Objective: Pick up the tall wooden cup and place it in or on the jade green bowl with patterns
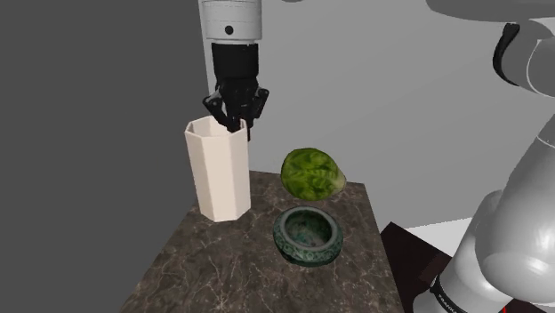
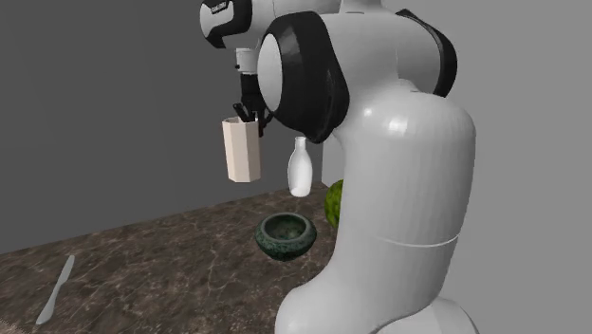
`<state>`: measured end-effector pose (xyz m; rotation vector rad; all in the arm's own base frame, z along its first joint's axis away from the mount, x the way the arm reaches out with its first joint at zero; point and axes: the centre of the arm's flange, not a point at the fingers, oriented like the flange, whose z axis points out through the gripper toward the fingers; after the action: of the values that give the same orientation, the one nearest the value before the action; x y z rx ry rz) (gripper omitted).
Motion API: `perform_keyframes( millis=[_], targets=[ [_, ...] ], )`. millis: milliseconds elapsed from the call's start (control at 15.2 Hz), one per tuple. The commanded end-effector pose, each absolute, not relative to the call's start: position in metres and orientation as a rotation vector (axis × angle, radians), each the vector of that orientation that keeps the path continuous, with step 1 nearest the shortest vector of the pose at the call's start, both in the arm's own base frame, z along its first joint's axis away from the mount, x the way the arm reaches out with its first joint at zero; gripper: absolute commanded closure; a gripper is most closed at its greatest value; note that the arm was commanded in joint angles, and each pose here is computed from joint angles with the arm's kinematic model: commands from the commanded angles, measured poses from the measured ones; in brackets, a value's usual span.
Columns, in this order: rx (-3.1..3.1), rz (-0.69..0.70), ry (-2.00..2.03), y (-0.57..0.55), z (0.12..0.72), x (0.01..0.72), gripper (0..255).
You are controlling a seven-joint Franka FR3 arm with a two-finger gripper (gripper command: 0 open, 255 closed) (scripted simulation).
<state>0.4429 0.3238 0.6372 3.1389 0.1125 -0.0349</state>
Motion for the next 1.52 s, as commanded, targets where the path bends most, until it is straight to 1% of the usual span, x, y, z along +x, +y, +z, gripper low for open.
perform_keyframes(
  millis=[0,858,1452],
  targets=[
    [3.141,-0.035,0.113,0.302,0.645,0.427,255],
    [3.141,-0.035,0.113,0.16,0.677,0.334,255],
    [3.141,-0.035,0.113,0.16,0.63,0.334,255]
  ],
)
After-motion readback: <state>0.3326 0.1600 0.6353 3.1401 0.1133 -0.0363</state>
